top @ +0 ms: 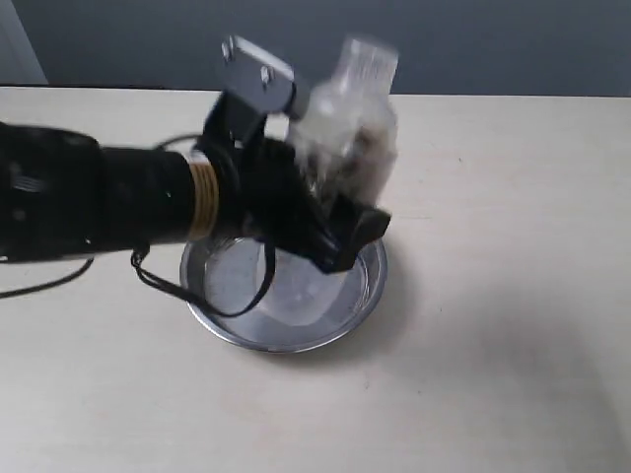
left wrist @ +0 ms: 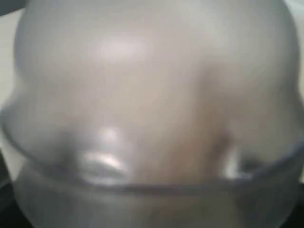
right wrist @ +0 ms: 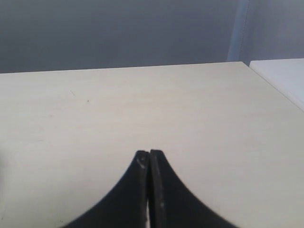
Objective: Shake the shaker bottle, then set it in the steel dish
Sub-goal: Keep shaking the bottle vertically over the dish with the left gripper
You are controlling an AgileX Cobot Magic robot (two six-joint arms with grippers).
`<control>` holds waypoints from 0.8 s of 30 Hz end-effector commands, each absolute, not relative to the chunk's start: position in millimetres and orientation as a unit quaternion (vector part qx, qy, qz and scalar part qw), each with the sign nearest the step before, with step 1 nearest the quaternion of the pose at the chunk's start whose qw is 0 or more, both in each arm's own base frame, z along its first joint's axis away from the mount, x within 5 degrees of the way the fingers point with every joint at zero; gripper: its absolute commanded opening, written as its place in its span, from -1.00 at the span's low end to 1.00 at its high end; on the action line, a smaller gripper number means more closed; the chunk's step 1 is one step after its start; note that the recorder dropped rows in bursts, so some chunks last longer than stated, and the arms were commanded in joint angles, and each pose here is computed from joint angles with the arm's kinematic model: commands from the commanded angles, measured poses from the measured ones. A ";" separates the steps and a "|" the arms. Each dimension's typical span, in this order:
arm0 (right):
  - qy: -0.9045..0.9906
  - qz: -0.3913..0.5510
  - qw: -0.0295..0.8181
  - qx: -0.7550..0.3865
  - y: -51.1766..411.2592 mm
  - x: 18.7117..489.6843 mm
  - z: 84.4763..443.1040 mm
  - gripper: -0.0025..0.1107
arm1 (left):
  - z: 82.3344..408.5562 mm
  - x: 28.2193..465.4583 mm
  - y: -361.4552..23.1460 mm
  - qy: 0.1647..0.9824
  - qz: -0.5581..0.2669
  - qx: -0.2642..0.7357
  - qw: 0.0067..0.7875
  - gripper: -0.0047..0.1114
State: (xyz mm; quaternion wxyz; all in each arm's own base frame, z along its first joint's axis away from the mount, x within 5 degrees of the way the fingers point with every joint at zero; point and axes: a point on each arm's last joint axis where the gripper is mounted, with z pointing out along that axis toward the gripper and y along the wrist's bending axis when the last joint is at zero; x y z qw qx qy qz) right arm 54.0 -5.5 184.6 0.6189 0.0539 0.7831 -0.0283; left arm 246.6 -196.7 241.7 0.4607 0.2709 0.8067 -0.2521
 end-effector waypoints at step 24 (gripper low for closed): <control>0.778 -0.031 0.626 0.054 -5.8 54.0 185.7 -0.97 | 328.5 222.6 -198.6 0.665 -0.333 0.305 0.595 -0.91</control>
